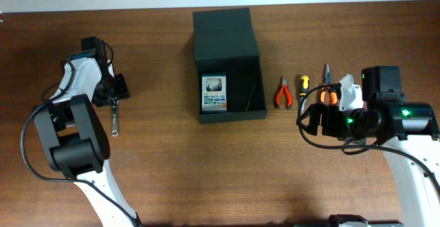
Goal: Pack container
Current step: 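Lower the left gripper and grasp the silver adjustable wrench handle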
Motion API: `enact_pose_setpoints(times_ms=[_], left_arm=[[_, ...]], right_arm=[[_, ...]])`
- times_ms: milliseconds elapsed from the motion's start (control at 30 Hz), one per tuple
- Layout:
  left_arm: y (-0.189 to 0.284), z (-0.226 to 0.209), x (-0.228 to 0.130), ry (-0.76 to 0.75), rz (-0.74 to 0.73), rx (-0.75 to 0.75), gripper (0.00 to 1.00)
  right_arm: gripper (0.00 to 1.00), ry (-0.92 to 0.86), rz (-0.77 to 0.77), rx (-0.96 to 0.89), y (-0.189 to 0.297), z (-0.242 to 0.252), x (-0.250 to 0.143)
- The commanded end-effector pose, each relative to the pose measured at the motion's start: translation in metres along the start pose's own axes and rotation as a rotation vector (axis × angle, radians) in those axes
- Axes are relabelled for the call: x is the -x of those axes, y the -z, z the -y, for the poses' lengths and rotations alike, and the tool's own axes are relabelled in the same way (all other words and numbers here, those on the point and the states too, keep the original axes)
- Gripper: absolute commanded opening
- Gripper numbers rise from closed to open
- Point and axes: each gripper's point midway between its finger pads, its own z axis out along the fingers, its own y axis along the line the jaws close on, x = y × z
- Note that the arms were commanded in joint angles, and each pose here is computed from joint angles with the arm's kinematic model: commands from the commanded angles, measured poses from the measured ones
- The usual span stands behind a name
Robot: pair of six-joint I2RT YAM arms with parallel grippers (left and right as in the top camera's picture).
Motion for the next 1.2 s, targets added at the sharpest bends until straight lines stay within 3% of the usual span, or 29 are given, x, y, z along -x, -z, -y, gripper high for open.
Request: enact_pose_setpoints(times_ms=[0, 633, 700, 900, 1033, 1167], left_arm=[[-0.0143, -0.0027, -0.0123, 0.007, -0.054, 0.015, 0.52], [-0.0147, -0.0021, -0.0066, 0.008, -0.031, 0.013, 0.5], [-0.0147, -0.002, -0.0061, 0.009, -0.028, 0.012, 0.37], [-0.0147, -0.0021, -0.0071, 0.009, -0.033, 0.012, 0.25], [-0.0147, -0.0021, -0.007, 0.009, -0.032, 0.012, 0.02], [-0.0147, -0.0021, -0.007, 0.009, -0.032, 0.012, 0.02]], right_arm=[[0.99, 0.002, 0.015, -0.002, 0.004, -0.0002, 0.0047], [0.99, -0.004, 0.002, -0.004, 0.004, 0.0004, 0.0012], [0.99, -0.004, 0.002, -0.004, 0.004, 0.0004, 0.0012], [0.99, -0.004, 0.002, -0.004, 0.004, 0.0004, 0.0012], [0.99, -0.003, 0.002, -0.004, 0.0041, 0.0003, 0.0012], [0.99, -0.004, 0.002, -0.004, 0.004, 0.0004, 0.0012]])
